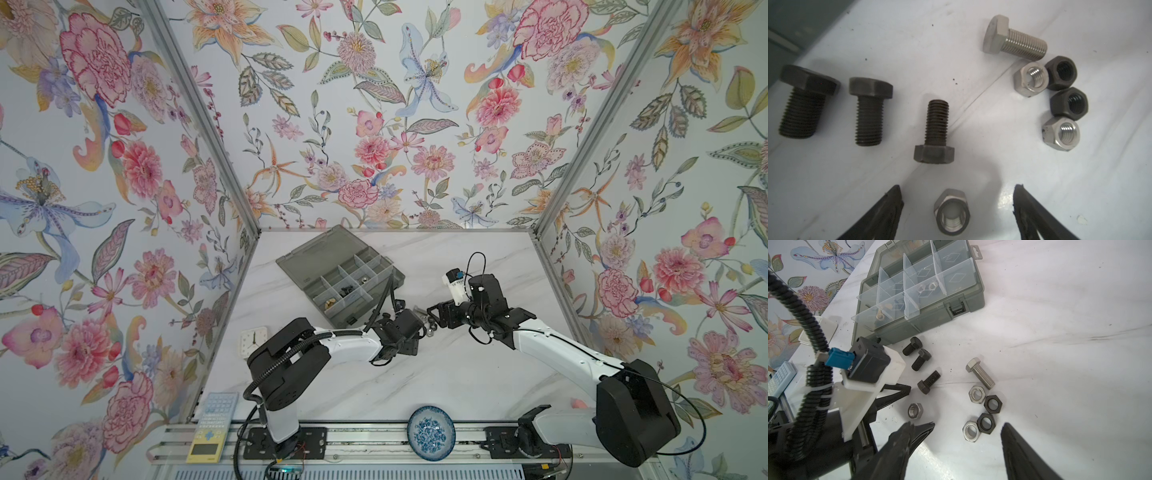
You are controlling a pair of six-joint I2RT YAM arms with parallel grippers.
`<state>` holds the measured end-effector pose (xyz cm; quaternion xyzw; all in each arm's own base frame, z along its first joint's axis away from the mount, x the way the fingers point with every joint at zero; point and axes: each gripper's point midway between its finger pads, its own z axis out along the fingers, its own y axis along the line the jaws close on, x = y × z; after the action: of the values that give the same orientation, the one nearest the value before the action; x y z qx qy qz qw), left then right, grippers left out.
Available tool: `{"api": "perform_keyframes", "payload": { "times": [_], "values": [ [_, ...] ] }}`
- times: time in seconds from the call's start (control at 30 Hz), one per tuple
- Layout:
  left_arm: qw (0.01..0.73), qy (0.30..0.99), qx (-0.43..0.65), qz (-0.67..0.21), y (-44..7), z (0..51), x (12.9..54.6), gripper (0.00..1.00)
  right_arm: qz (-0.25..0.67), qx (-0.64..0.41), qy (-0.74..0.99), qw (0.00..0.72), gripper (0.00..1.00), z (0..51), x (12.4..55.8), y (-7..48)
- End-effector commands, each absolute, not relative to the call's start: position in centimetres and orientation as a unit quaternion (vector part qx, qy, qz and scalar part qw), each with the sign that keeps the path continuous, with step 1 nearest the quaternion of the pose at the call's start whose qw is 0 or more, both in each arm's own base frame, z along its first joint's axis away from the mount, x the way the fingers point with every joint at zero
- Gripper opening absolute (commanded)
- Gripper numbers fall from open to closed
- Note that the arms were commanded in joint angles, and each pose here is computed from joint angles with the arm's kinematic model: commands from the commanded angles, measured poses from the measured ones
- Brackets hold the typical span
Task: Sort the screws and nuts into containers
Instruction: 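Withdraw the left gripper from the box toward the next silver hex nut, then lower the left gripper and close it on a silver hex nut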
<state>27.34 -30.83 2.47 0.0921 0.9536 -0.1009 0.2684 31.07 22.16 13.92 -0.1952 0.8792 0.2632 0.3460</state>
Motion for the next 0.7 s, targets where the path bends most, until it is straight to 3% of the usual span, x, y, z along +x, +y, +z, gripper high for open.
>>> {"api": "perform_keyframes", "payload": {
  "times": [0.0, 0.4, 0.67],
  "values": [
    [0.257, 0.959, 0.09, -0.075, -30.2, 1.7, 27.1, 0.8, 0.259, -0.195, 0.88, 0.347, 0.7, 13.8, 30.8, 21.7],
    [0.237, 0.966, 0.101, -0.041, -29.3, 0.8, 26.2, 0.49, 0.26, -0.193, 0.881, 0.345, 0.71, 13.7, 30.8, 21.6],
    [0.231, 0.966, 0.108, -0.034, -29.6, 0.5, 25.9, 0.56, 0.261, -0.192, 0.881, 0.345, 0.72, 13.7, 30.7, 21.6]
  ]
}}
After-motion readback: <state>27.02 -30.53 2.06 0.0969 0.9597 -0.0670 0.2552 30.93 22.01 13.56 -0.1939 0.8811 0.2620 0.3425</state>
